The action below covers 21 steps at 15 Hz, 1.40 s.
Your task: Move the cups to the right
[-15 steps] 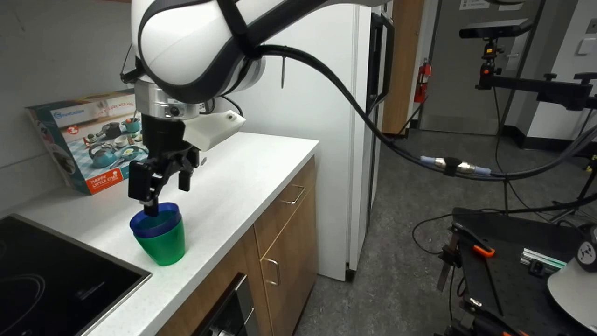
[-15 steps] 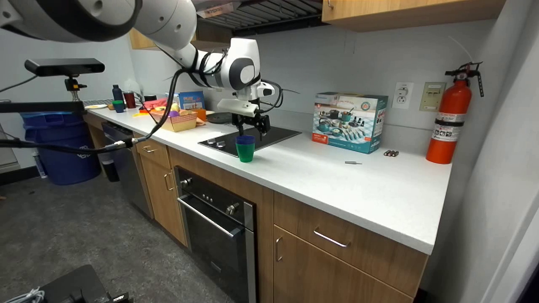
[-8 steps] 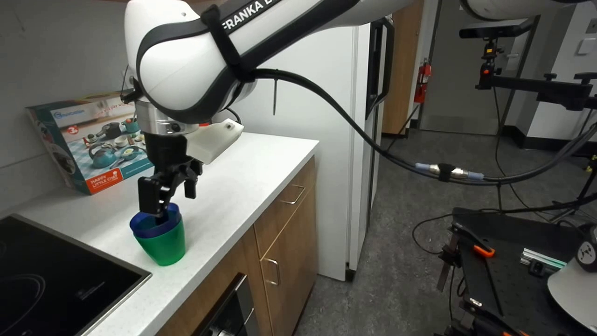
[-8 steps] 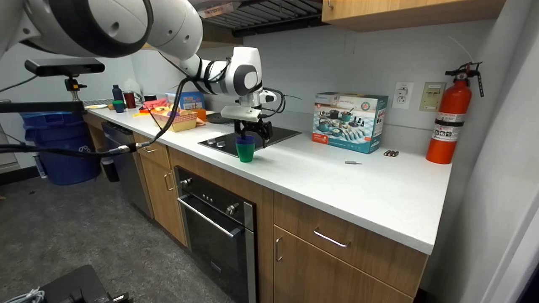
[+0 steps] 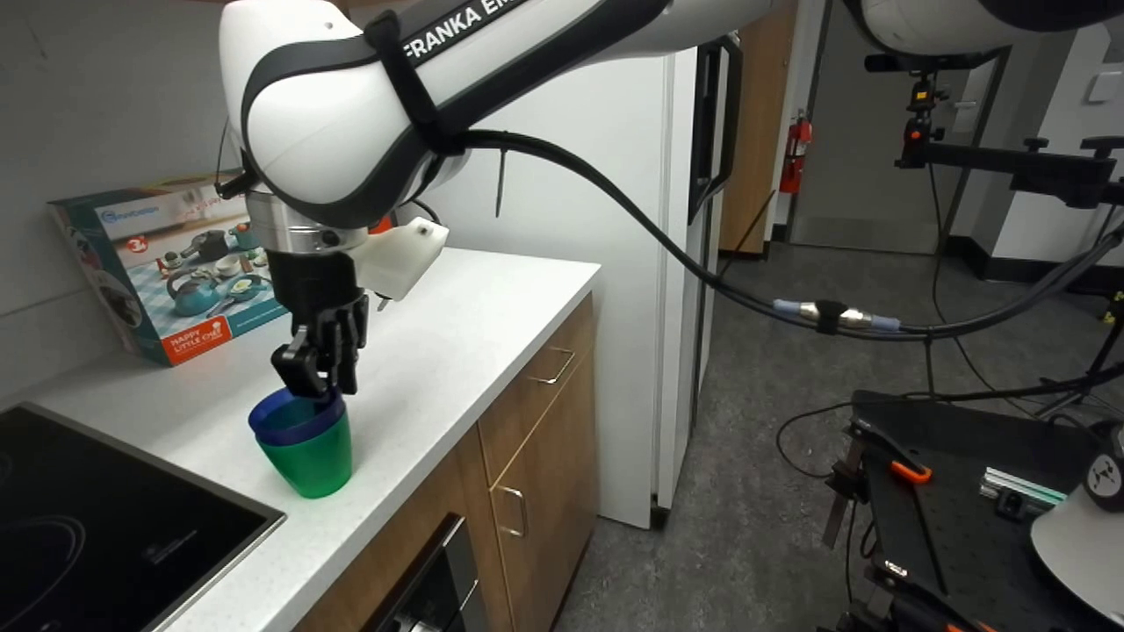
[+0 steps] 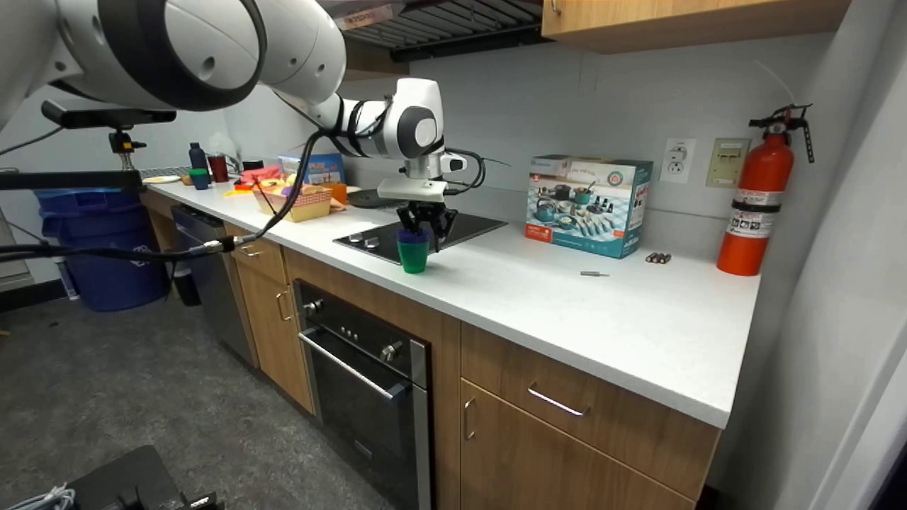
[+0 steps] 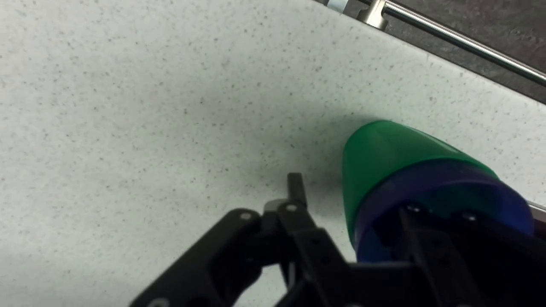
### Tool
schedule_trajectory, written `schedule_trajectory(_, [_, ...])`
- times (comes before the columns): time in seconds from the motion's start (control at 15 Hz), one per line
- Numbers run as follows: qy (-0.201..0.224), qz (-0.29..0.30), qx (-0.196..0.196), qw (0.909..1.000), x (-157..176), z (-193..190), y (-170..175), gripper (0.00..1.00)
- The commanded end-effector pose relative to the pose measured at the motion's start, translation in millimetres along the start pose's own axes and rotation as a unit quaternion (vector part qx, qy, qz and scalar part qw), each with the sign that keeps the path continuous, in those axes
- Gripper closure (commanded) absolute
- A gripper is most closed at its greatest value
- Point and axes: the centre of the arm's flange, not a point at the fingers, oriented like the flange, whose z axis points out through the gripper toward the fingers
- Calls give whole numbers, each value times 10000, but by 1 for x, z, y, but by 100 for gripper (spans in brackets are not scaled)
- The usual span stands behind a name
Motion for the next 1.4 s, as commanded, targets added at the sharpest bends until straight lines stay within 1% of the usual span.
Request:
schedule_trajectory(0.0, [-122,-231,24,9997,12,1,5,88])
schedule_trajectory(0.07, [-153,-239,36,9996,11,2,6,97])
schedule_trajectory(0.13, [-175,-257,34,9995,10,3,7,100])
schedule_trajectory(0.27, [-177,-289,3,9994,10,-1,8,100])
schedule_trajectory(0.33, [-190,-299,-28,9994,9,-2,10,98])
schedule_trajectory(0.53, [-266,-230,-126,9993,5,-4,23,98])
schedule_trajectory(0.87, [-252,71,-288,9992,-7,-10,64,98])
schedule_trajectory(1.33, [-172,688,-416,9966,-33,-27,138,98])
